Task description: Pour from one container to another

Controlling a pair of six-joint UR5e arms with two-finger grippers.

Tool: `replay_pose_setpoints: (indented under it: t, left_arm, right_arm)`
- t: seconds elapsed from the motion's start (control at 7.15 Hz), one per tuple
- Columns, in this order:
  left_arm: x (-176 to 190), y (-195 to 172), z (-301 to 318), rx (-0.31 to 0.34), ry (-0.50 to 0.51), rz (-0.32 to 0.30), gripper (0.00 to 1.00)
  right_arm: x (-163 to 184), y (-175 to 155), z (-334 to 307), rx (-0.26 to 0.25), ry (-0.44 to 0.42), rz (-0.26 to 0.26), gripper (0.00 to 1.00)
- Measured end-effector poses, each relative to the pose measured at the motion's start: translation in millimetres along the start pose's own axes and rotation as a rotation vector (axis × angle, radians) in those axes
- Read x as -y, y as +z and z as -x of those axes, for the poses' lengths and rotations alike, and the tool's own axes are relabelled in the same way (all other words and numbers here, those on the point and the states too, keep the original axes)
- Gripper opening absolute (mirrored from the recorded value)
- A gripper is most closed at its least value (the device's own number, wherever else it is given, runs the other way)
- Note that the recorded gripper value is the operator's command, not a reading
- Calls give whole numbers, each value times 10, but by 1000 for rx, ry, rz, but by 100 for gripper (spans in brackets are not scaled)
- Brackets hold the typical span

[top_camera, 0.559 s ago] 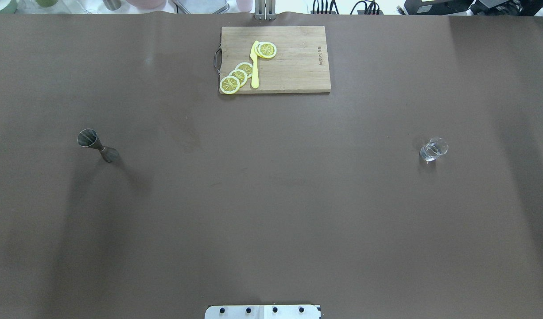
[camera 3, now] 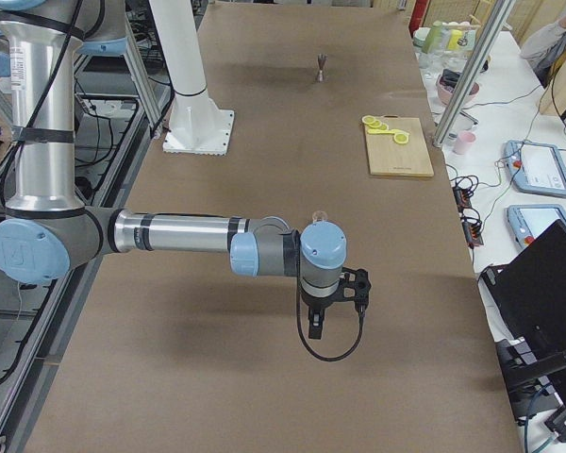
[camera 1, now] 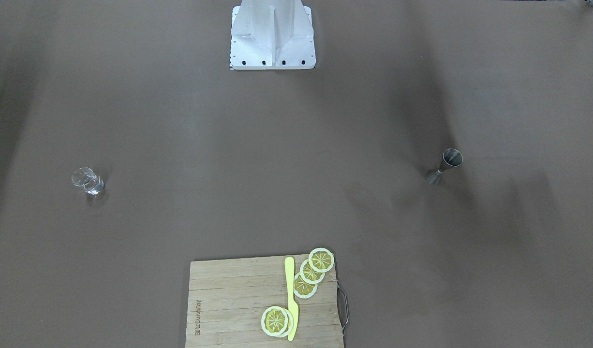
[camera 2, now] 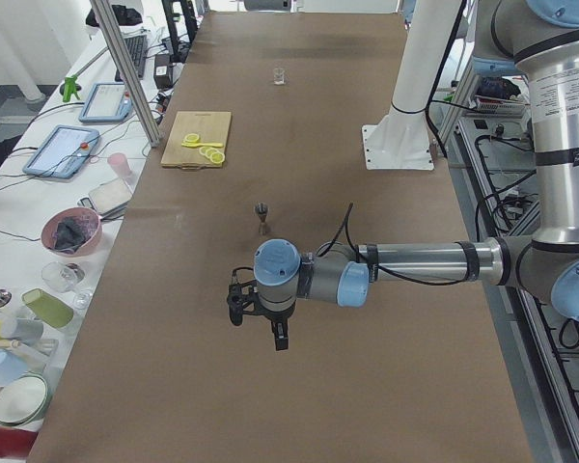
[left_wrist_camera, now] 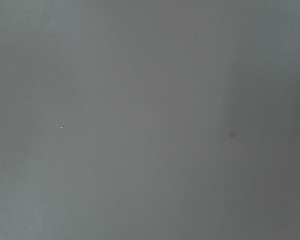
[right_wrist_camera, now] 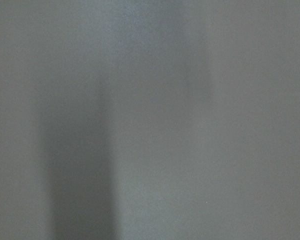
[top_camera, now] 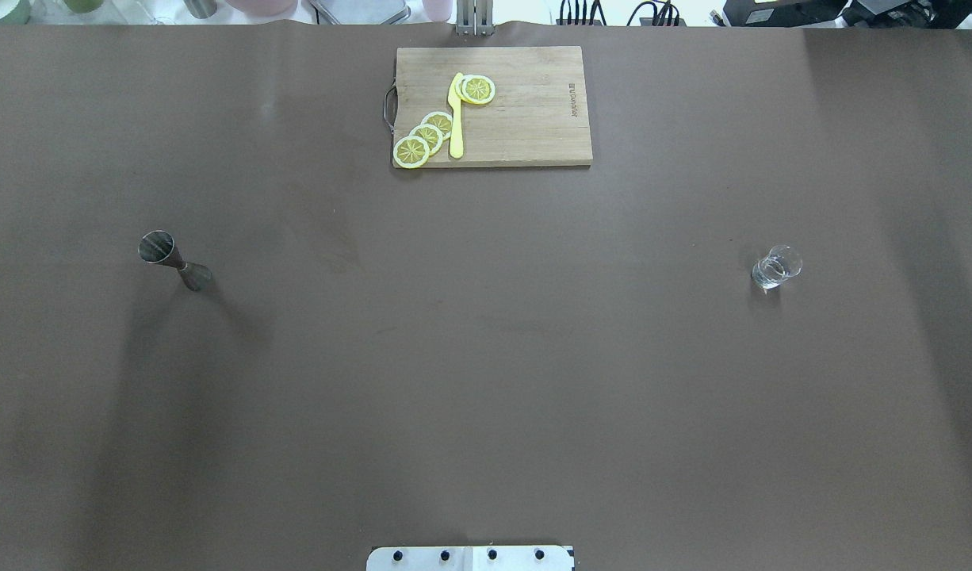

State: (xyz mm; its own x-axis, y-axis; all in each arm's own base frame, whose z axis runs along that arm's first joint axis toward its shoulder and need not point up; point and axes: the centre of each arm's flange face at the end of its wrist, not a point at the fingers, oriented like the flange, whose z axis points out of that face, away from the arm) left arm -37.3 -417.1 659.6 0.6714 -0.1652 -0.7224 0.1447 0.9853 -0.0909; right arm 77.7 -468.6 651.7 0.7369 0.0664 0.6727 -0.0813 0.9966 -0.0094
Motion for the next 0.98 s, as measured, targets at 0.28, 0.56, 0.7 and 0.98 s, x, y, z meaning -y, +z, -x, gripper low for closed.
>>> replay_pose_setpoints:
  t: [0.28,0.56,0.7,0.98]
  left_arm:
    - [0,1,1,0,0,0,99]
    - [0,2,2,0,0,0,99]
    - [0,2,2,0,0,0,99]
    - [3,0,0,0,1,-1,99]
  right_arm:
    - [-2,-32,16,-6,1,-6,100]
    - [-11,-65,42,-6,3,-9,100]
    - [-17,-62,38,-7,4,-8,100]
    - [-25,-37,24,-7,3,-5,100]
